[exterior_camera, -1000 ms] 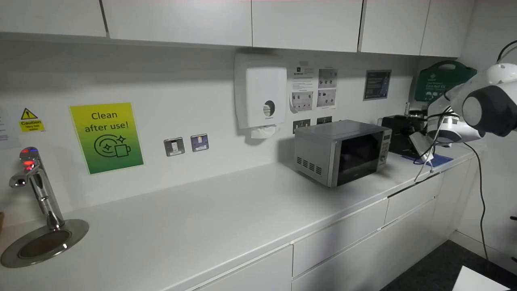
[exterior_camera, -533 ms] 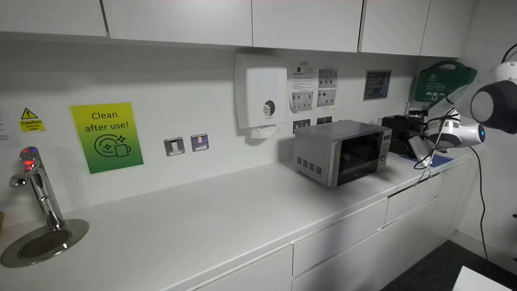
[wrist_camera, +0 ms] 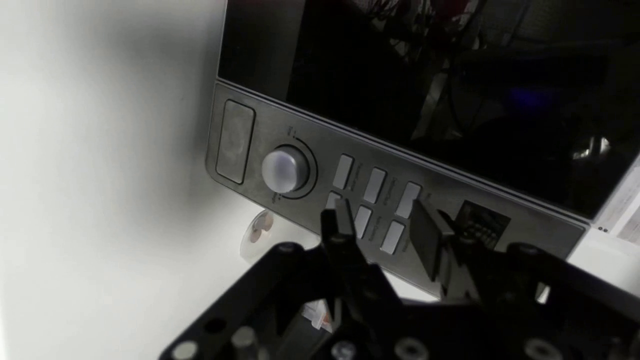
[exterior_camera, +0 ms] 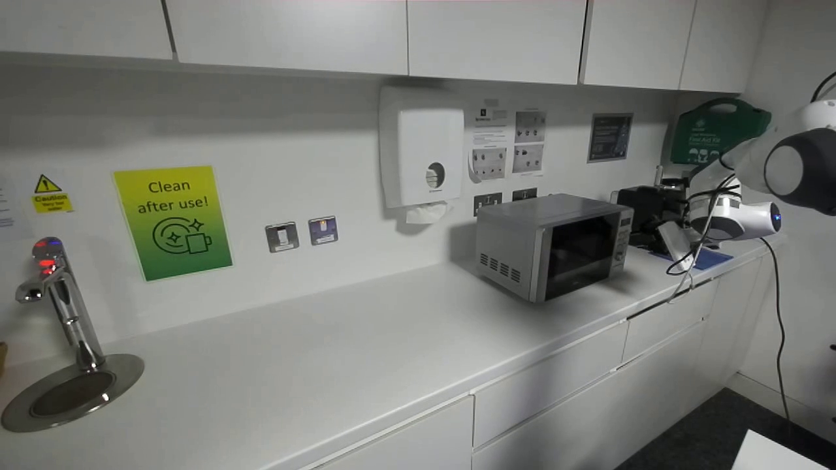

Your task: Press a button on the microwave

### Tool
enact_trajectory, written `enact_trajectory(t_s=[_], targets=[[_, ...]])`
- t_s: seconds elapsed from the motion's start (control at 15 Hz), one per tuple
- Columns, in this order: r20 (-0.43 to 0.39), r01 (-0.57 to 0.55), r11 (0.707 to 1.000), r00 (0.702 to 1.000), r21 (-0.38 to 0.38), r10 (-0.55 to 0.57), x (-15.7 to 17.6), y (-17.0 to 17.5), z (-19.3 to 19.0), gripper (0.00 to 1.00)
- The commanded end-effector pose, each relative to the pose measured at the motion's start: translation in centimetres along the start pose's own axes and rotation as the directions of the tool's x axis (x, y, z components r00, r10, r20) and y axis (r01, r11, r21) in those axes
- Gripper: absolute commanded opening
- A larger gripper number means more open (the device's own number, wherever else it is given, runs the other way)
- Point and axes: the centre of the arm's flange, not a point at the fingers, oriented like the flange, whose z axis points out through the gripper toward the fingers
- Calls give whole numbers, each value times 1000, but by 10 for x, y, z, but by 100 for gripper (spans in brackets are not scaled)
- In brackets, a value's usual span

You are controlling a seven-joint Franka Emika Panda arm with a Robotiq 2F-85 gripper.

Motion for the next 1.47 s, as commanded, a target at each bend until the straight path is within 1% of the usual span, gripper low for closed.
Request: enact_trajectory(t_s=[0.0,0.07,0.73,0.8,0.87,0.93,1.0,1.07,1.13,1.2,1.27,1.33,1.4], targets=[[0,-1,1000,1000,0,1,0,0,0,31],[0,-1,1000,1000,0,1,0,0,0,30],[-1,-1,1000,1000,1,1,1,0,-1,30],[-1,-1,1000,1000,1,1,1,0,-1,55],[-20,-5,999,1000,36,5,0,-2,0,57],[-26,-23,999,999,47,25,0,-2,0,64],[-30,-42,998,999,55,44,-1,-2,0,73],[-33,-56,997,998,62,58,-1,-1,1,31],[-34,-62,996,997,70,64,-2,0,3,35],[-36,-67,995,997,76,70,-2,0,4,34],[-39,-72,994,996,84,76,-2,0,5,27],[-43,-78,993,996,90,82,-2,0,6,17],[-44,-83,992,995,96,88,-3,0,6,10]])
